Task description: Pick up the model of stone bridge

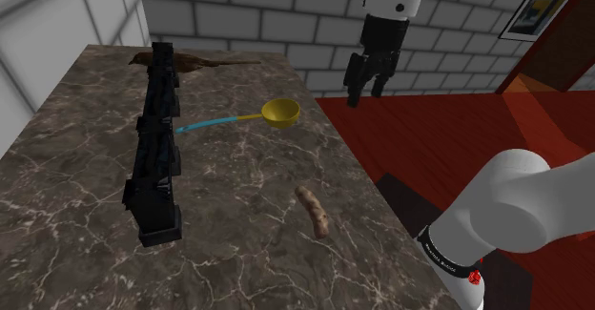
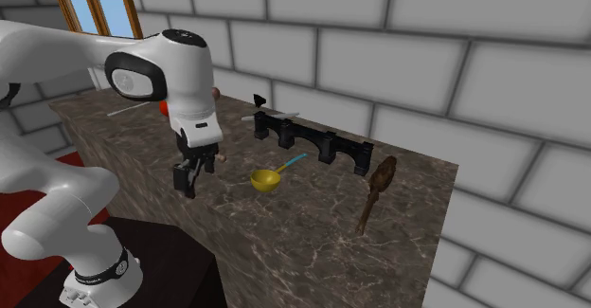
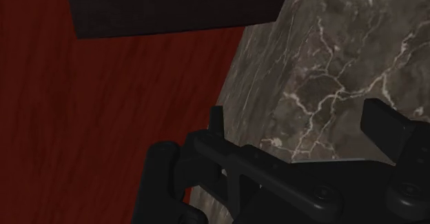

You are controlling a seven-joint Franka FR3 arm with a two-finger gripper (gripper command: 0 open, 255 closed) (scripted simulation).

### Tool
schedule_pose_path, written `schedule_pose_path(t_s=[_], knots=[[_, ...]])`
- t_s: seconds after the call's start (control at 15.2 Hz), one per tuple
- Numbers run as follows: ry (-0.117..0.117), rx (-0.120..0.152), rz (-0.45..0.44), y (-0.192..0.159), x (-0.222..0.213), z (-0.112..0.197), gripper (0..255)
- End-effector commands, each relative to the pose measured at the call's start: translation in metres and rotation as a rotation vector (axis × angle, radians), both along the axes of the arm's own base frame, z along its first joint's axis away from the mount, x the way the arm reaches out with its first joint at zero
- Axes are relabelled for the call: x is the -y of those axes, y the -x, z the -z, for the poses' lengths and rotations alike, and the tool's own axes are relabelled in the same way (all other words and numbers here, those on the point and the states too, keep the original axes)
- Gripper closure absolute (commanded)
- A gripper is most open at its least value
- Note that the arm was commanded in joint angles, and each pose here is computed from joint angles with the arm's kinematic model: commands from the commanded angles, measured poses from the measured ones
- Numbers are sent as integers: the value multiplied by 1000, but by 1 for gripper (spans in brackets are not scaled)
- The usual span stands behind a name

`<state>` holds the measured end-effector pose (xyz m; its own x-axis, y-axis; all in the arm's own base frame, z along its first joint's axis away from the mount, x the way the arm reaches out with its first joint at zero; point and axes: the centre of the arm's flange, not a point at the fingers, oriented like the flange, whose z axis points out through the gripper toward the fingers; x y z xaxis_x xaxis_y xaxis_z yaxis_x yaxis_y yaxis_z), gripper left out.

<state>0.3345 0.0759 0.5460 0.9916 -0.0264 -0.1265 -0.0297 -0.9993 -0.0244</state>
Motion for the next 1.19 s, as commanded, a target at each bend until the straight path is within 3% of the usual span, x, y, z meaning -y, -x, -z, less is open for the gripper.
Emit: schedule_pose_path(t_s=[0.0, 1.12], knots=[[4, 3, 27, -8, -25, -1, 0], [45, 29, 233, -112, -223, -14, 0]])
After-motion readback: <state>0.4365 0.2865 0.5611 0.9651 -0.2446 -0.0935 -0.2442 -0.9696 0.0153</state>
